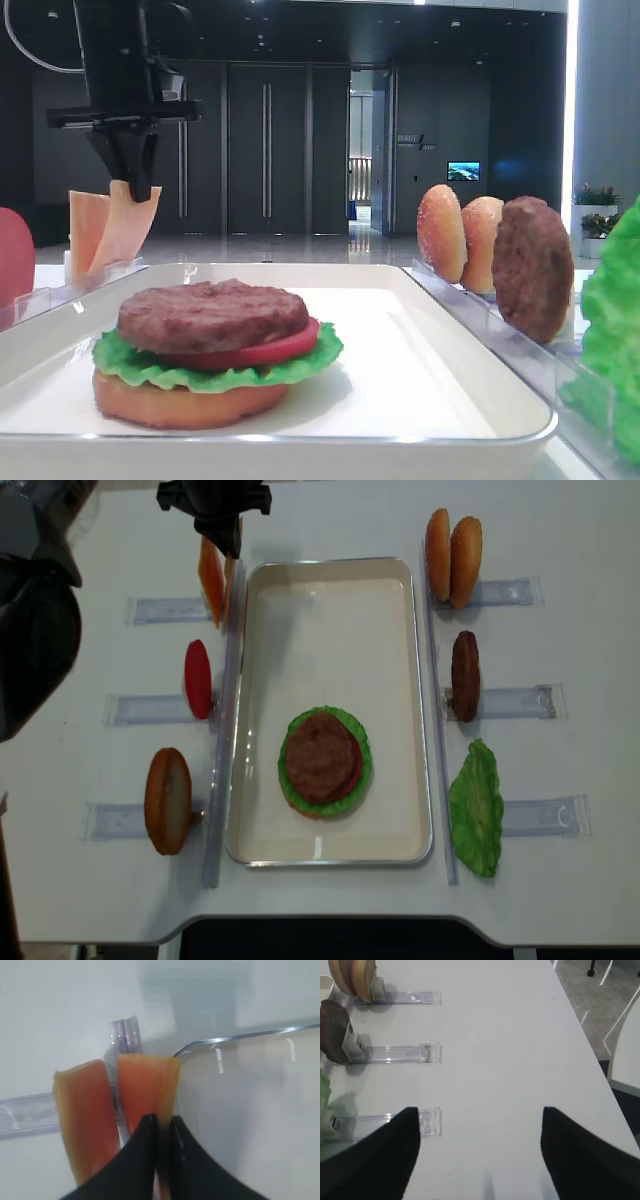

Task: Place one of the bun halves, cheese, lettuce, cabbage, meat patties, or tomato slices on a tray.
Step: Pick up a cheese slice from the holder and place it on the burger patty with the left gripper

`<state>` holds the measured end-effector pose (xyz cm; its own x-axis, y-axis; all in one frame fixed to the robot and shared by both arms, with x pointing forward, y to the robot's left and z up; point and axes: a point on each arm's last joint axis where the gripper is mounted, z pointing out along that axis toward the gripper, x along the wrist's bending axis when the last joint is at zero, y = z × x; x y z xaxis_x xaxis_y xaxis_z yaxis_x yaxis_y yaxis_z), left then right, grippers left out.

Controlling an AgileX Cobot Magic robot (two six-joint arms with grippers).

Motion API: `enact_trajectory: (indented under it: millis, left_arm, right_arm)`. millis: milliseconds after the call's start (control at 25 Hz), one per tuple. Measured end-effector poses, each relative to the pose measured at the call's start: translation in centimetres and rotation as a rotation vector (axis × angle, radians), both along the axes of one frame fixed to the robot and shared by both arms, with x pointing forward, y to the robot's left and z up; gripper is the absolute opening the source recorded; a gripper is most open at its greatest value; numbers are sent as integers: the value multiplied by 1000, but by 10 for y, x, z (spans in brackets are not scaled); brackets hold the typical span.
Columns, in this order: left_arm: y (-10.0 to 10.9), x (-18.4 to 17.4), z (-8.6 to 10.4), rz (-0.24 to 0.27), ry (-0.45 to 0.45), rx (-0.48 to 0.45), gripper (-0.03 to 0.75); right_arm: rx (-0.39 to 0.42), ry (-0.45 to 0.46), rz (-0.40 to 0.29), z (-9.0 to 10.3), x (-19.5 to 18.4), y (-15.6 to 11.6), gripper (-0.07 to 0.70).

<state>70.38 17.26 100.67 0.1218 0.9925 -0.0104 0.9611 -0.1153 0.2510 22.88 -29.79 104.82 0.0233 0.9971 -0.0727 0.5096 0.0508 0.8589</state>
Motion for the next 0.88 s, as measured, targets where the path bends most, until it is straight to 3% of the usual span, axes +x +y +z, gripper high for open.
enact_trajectory:
  millis: [360,560,880]
  left_arm:
    - [2,-10,31,-9,-54,-28,34]
    - [4,-19,59,-9,-109,-49,34]
    - [4,-50,92,-10,-120,-151,34]
  right_arm:
    - [0,0,0,0,0,0,485]
    - [0,0,0,0,0,0,485]
    - [0,0,0,0,0,0,485]
